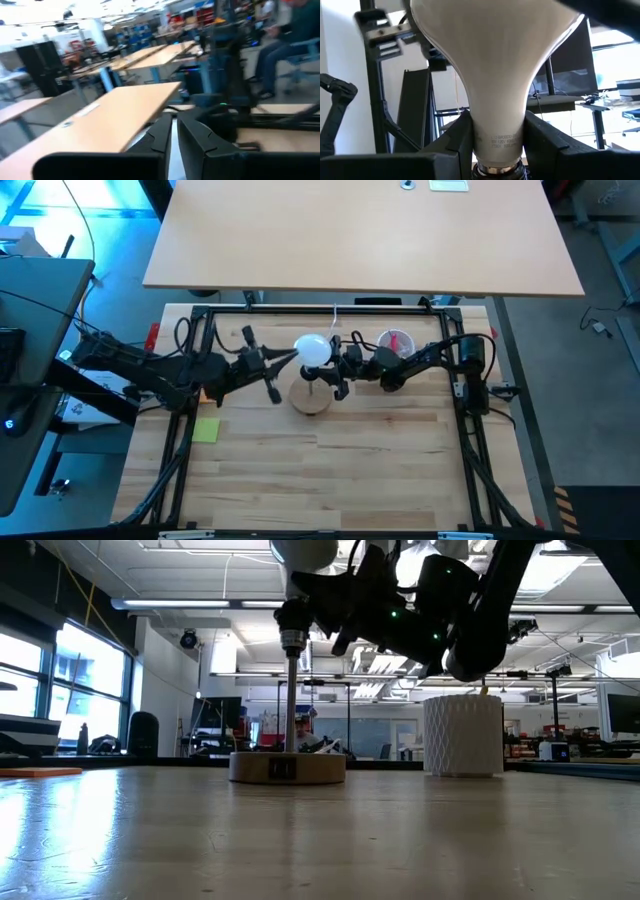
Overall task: Screw lightbulb
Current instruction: Insert the light bulb into the brown lamp
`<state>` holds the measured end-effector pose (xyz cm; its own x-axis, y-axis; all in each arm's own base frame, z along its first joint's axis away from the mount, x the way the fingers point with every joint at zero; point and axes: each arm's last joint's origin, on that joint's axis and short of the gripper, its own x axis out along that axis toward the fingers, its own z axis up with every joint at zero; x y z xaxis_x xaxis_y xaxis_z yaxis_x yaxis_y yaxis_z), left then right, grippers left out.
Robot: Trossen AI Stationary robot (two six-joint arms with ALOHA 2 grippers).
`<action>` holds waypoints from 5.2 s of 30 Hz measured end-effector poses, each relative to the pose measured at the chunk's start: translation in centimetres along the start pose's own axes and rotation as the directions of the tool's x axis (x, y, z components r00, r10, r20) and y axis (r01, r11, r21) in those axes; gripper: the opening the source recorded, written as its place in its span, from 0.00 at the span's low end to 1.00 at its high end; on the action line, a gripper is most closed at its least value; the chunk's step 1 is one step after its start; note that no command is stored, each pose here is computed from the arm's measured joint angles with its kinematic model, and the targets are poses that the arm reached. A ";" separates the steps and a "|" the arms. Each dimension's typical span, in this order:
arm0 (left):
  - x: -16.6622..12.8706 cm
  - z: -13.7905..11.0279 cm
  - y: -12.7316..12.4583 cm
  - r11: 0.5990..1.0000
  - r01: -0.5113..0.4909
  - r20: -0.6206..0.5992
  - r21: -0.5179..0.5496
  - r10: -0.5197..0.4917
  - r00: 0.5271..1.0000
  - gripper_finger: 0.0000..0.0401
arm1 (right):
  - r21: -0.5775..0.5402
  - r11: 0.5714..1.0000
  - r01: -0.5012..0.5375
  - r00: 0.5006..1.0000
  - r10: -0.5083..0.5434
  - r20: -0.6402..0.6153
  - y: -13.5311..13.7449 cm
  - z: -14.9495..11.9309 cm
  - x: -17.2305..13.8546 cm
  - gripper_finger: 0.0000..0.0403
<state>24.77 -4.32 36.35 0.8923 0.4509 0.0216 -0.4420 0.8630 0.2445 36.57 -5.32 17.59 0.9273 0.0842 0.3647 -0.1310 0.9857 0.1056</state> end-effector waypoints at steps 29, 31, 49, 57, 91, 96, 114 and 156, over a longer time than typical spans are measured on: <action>6.0 2.0 0.8 0.976 0.218 -0.464 -0.010 -0.197 0.864 0.00 | 0.037 0.999 0.016 0.998 -0.014 -0.059 -0.1 -0.1 -0.1 0.48; 5.9 2.0 0.6 0.975 0.220 -0.465 -0.017 -0.202 0.862 0.00 | 0.032 0.999 0.012 0.999 -0.011 -0.044 0.0 0.6 0.0 0.49; 4.5 2.7 0.4 0.991 0.126 -0.449 0.038 -0.095 0.888 0.00 | 0.027 0.999 0.042 0.987 -0.037 -0.159 0.4 3.8 0.4 0.46; 4.5 2.9 0.6 0.992 0.113 -0.440 0.048 -0.081 0.895 0.00 | 0.036 0.998 0.042 0.986 -0.036 -0.160 0.5 3.9 0.4 0.46; -2.4 5.1 2.8 0.999 0.003 -0.481 0.039 0.016 0.877 0.00 | -0.041 0.970 0.239 0.902 -0.238 -0.360 1.0 7.3 -0.7 0.46; -5.2 -1.0 1.7 0.996 -0.086 -0.488 0.009 0.080 0.869 0.00 | -0.203 0.900 0.385 0.758 -0.434 -0.488 2.6 9.2 -2.5 0.46; -7.2 -9.4 -1.9 0.994 0.031 0.112 -0.107 -0.019 0.993 0.00 | -0.177 0.980 -0.090 0.799 -0.035 -0.600 3.5 8.5 -2.6 0.46; -2.6 -9.7 2.5 0.989 0.124 0.280 -0.081 -0.097 0.955 0.00 | -0.055 0.998 0.037 0.916 -0.056 -0.397 -1.1 10.0 -1.8 0.65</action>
<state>20.46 -1.16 27.47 0.9207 0.2835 0.2682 -0.3340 0.9278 0.1661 31.58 -7.98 26.08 0.9960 0.0802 -0.0389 -0.0775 0.9946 0.0684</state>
